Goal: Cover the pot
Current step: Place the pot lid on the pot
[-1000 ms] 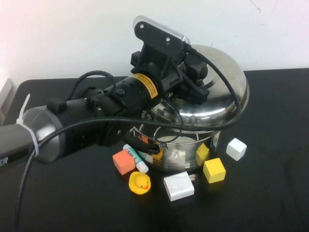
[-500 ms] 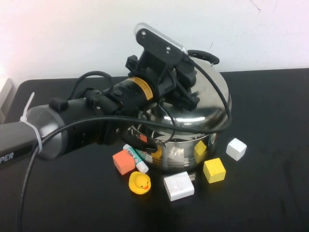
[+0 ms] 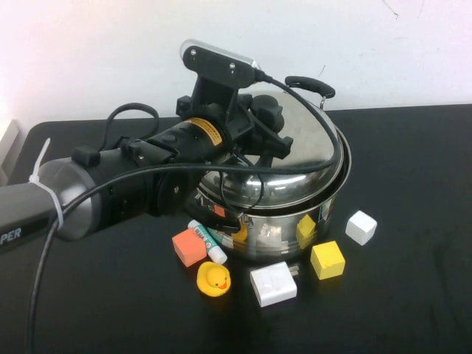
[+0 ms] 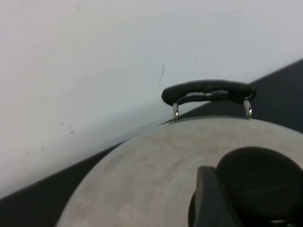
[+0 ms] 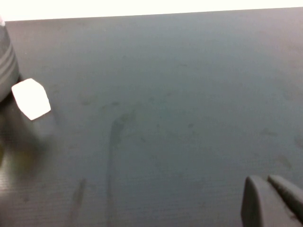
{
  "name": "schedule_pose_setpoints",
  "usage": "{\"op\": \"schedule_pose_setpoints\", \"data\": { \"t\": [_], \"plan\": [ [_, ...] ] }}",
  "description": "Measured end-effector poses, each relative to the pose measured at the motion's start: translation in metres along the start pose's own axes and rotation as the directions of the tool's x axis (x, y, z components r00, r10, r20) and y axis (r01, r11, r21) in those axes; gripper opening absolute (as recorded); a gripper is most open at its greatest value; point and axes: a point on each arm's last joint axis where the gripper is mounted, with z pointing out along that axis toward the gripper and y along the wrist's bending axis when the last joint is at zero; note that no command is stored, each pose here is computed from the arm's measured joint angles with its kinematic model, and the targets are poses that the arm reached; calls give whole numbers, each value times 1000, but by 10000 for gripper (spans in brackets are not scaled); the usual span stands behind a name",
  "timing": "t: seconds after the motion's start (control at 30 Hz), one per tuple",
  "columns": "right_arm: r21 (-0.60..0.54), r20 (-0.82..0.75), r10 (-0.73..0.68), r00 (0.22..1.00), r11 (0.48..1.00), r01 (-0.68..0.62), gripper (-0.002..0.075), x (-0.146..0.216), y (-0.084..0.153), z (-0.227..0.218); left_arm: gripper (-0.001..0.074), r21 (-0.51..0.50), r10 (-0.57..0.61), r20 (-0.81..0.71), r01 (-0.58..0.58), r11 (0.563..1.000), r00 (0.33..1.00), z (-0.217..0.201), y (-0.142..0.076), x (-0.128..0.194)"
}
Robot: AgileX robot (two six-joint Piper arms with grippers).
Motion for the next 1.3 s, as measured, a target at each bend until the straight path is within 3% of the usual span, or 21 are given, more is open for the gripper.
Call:
{"op": "schedule_pose_setpoints", "data": {
  "t": [0.4, 0.87, 1.3],
  "plan": [
    [0, 0, 0, 1000, 1000, 0, -2, 0, 0, 0, 334, 2, 20, 24, -20, 1000, 1000, 11, 0, 7],
    [0, 0, 0, 1000, 1000, 0, -2, 0, 0, 0, 334, 62, 143, 16, -144, 988, 990, 10, -16, 7],
    [0, 0, 0, 1000, 1000, 0, -2, 0, 0, 0, 334, 64, 38, -31, -36, 997, 999, 8, -18, 8]
  ]
}}
